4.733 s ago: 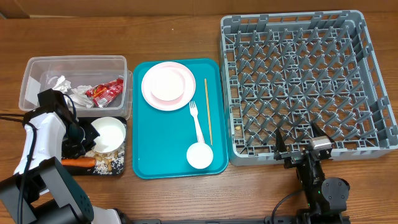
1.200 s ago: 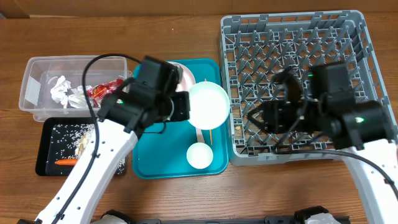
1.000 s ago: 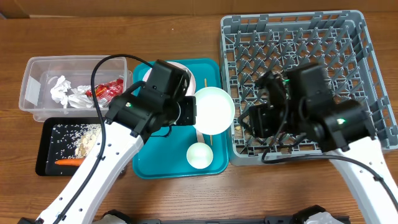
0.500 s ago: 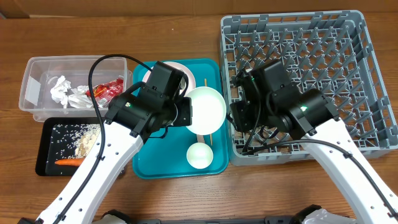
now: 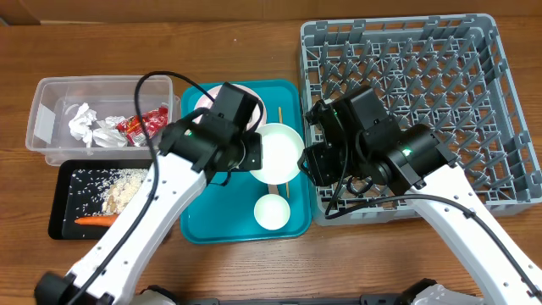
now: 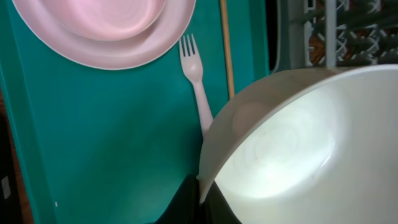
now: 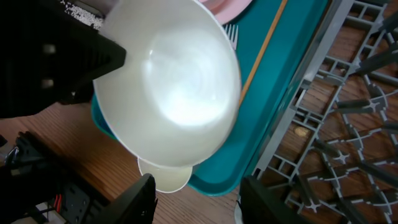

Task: Sort waste into correct bins and load items into the dishwasher
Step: 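Move the right gripper toward the white bowl held by the left gripper, then grasp the white bowl rim with the right gripper and release left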

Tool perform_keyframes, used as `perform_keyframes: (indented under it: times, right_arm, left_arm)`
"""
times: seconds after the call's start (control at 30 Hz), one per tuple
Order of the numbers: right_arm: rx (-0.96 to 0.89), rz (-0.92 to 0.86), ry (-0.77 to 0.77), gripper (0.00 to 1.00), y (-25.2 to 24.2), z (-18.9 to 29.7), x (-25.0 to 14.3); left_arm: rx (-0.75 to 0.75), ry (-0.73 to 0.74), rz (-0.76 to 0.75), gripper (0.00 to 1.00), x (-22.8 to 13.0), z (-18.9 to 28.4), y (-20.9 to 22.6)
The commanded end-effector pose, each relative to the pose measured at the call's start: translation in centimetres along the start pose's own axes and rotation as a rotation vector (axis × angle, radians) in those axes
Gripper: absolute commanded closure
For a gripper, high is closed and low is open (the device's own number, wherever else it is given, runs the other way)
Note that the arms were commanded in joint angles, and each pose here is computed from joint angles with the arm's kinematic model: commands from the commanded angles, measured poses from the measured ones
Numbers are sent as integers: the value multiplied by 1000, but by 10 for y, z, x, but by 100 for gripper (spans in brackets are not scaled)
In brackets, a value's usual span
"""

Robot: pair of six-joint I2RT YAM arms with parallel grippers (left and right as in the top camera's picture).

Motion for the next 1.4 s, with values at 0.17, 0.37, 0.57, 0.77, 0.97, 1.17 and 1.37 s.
perform_keyframes:
  times: [0.17,0.37,0.57,0.77,0.97,1.17,1.37]
  right_arm:
    - [15,3,1,53,5,-8,9]
    - [7,-7,33,53,0,-31,14]
    - [9,-3,22,57,-1,-38,20]
    - [1,-4,22,85,-2,-39,20]
    - [2,-3,19,85,-2,-39,21]
    - [-2,-7,31,89,-5,-47,18]
    - [-39,-2,3,96,-11,-47,25]
  left_arm:
    - [-25,-24,1,96,8,6,-7]
    - [-61,-39,-5,96,8,16,-12]
    - [-64,-33,-13,96,6,16,-14]
    - [-62,-30,-14,96,6,16,-14]
    - [-88,-25,-14,96,5,16,-18]
    - [-108,-20,-17,96,4,16,-21]
    - [-109,-15,-18,96,3,16,-21]
Point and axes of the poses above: each gripper's point midway between its finger pads, its own z axis back along the fingers, its own y axis along the line the jaws close on, x = y × z, the point moved 1 cm from there along z, back along the fingers, and after that the axes turned 6 degrees about -z, right-handed, at the moved point
